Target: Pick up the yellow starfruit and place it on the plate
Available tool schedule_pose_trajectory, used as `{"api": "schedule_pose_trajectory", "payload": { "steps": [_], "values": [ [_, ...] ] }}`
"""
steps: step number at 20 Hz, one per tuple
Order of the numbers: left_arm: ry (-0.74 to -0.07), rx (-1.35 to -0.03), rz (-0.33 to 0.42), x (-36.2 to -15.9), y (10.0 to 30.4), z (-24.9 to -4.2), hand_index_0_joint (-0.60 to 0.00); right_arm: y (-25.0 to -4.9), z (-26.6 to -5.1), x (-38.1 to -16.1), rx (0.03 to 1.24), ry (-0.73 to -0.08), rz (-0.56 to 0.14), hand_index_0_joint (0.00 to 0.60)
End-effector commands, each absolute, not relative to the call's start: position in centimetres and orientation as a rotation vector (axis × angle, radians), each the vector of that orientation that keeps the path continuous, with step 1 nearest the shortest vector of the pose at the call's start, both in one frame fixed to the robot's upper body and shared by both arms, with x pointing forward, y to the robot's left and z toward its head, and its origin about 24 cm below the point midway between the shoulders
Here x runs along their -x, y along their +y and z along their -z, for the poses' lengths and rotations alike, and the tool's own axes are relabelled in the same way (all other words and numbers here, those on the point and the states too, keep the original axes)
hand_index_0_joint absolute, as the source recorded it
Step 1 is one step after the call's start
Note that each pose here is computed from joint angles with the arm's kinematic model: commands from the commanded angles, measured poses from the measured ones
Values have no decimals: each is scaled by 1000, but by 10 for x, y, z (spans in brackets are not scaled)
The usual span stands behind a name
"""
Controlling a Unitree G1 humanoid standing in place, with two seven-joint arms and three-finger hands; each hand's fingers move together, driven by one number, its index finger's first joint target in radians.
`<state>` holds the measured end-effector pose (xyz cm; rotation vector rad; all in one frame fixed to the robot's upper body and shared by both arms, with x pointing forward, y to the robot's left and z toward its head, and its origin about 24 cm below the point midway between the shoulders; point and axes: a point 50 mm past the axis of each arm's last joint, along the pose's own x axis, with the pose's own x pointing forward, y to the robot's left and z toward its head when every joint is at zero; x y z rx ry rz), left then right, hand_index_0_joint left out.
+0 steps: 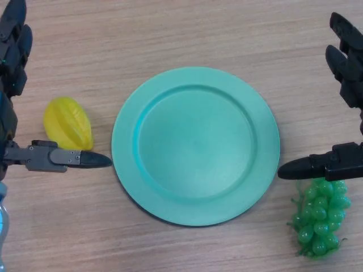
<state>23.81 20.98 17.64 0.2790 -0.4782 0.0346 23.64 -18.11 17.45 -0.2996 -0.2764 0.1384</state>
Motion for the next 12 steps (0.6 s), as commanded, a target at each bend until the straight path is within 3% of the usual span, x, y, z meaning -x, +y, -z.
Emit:
{"api": "schedule_pose_trajectory", "payload": {
  "steps": [1, 7, 10, 12],
  "values": [
    [-661, -347, -99, -225, 217, -206, 0, -181, -206, -223, 305, -505, -131, 0],
    [-673, -313, -120, -215, 220, -212, 0, -181, -206, -222, 315, -512, -107, 0],
    [-633, -285, -114, -219, 224, -208, 0, -180, -205, -220, 293, -500, -97, 0],
    [-640, -312, -150, -226, 229, -209, 0, -181, -204, -219, 293, -501, -83, 0]
  ]
}}
